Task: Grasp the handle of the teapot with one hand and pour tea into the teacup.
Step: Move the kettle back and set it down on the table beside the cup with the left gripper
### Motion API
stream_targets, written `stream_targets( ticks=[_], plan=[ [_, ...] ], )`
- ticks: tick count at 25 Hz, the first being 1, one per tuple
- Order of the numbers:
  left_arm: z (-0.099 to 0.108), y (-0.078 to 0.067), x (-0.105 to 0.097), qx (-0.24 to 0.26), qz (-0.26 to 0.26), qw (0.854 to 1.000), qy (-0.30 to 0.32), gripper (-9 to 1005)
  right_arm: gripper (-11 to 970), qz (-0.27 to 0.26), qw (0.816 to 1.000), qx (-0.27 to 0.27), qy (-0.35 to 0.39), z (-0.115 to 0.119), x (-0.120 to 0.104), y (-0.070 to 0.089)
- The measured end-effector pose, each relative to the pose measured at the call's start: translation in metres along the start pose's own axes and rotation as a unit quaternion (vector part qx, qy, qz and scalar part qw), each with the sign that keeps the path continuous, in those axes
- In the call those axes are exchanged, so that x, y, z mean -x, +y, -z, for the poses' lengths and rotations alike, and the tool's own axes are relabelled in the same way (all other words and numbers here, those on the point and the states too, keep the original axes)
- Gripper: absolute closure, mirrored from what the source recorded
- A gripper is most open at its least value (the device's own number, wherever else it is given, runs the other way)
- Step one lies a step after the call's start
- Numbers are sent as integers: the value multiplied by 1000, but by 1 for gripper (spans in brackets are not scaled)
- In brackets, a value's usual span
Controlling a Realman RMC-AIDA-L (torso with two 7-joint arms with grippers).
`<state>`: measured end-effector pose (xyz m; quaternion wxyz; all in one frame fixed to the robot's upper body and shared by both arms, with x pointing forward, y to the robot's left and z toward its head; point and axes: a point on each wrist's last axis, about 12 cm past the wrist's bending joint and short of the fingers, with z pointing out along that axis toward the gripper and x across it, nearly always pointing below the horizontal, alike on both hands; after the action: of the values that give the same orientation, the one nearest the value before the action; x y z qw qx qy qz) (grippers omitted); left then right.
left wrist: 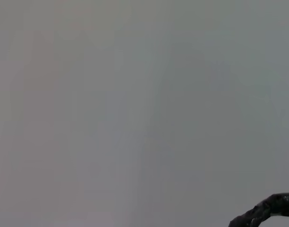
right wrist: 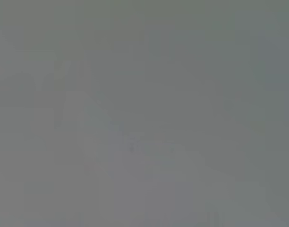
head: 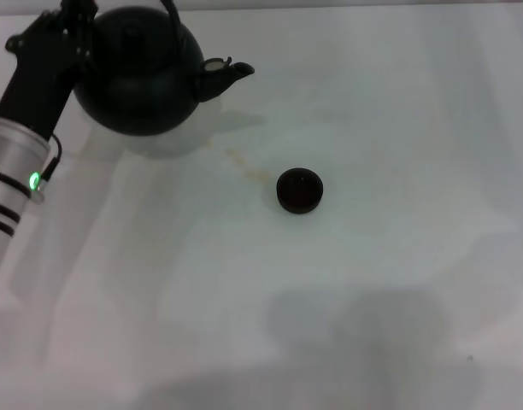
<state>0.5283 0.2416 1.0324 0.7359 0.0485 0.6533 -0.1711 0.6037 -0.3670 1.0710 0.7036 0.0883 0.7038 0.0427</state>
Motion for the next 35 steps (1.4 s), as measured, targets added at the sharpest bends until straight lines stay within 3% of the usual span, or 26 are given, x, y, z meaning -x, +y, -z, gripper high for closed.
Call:
stream_targets(
  ticks=[4,11,35],
  plan=[
    [14,-10,-7,33,-4,999,1,862,114,7,1000,-4,0,-5,5,-2],
    [28,-14,-14,60,13,998,14,863,114,16,1000,-1,-6,-16,15,3],
    [13,-14,-27,51,6,995,83,862,115,21,1000,-4,1,-17,15,2]
  ],
)
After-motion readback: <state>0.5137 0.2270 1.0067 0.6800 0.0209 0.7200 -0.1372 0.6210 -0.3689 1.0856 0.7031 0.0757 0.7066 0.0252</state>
